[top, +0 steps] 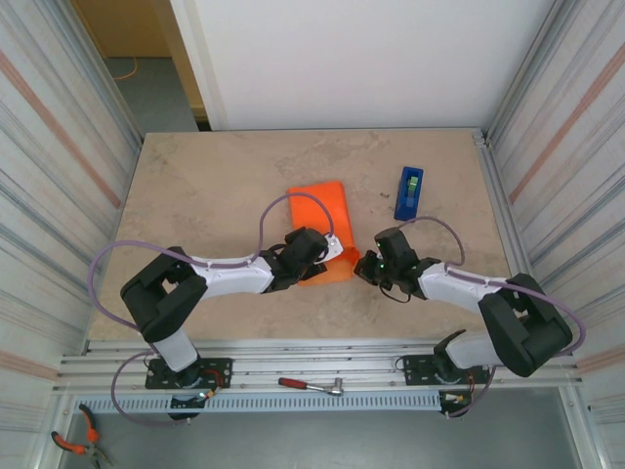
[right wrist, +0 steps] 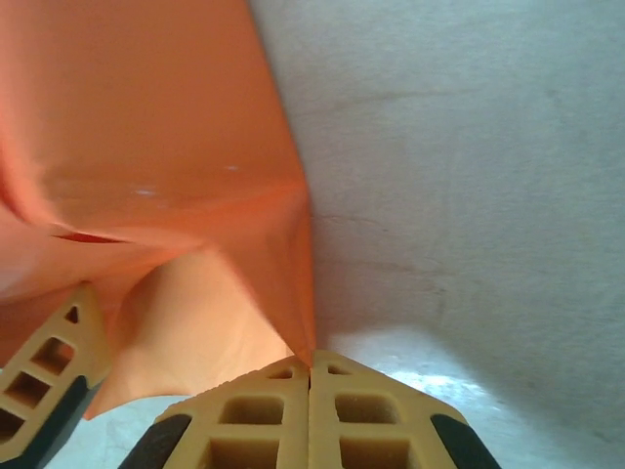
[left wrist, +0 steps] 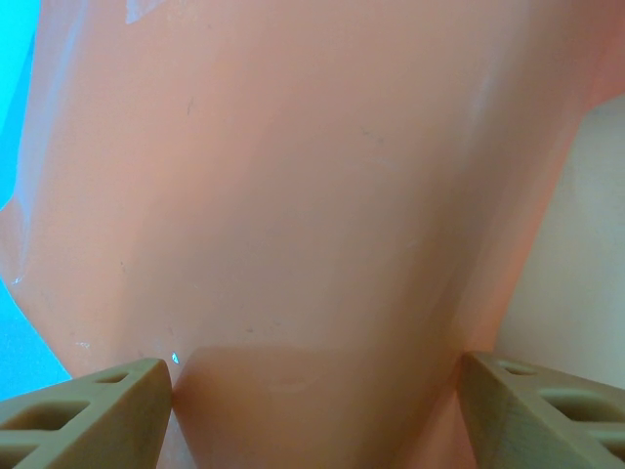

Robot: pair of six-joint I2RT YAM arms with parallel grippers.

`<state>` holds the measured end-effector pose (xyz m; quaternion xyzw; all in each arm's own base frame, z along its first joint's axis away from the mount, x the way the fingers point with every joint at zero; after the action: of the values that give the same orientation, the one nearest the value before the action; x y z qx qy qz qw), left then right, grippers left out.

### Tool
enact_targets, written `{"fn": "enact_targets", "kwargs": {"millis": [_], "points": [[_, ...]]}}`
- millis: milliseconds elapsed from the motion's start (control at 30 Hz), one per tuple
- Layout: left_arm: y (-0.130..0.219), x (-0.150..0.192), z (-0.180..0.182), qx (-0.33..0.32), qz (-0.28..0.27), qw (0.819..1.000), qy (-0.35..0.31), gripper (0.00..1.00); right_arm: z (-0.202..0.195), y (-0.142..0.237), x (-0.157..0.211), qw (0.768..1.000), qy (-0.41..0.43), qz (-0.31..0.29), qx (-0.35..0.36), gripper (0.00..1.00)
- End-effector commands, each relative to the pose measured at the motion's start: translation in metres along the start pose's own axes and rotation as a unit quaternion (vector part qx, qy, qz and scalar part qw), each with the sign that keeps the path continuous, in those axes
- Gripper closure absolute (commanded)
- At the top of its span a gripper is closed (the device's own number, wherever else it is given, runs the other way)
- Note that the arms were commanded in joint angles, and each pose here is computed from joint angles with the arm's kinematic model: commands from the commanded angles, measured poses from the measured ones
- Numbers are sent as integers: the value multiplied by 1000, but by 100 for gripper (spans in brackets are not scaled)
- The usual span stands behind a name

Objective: Wrap the gift box in paper
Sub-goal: Fold the wrapping paper for the gift box.

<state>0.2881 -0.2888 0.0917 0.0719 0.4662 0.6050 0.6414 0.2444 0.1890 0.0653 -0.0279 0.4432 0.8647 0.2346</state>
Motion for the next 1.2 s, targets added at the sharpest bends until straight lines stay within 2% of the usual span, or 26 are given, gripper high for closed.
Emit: {"fn": "enact_targets", "kwargs": {"millis": [0,633,667,767,800,867,1167], "points": [[-2,7,-10,13,9,1000,-16,23,25,1,-6,999,22,-6,-28,100],[-2,6,-14,16,7,1000,-18,23,57,-43,-7,998,27,-17,-58,100],[-2,6,-14,16,7,1000,-18,23,57,-46,-6,998,25,-16,-60,96],[-1,5,-14,15,6,1000,-19,23,56,-51,-2,998,22,-11,-60,71],[-1,6,-14,16,6,1000,-19,23,56,-52,-1,998,22,-9,-61,68],[-1,6,-15,17,7,1000,-21,23,57,-53,1,998,24,-5,-65,64],[-1,6,-15,16,7,1000,-21,23,53,-34,3,997,27,-6,-69,63]]}}
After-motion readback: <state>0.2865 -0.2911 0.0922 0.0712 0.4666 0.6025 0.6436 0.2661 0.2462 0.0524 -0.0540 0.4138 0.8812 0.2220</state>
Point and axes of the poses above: each hand's point on the last joint's axis, 136 mm out from that joint toward the fingers, its own y axis back along the fingers, its own z axis along the line the jaws close on, x = y × z, the point moved 3 cm from there along y, back along the fingers, and after that the axes turned 2 degrees about y, right-handed, at the moved point
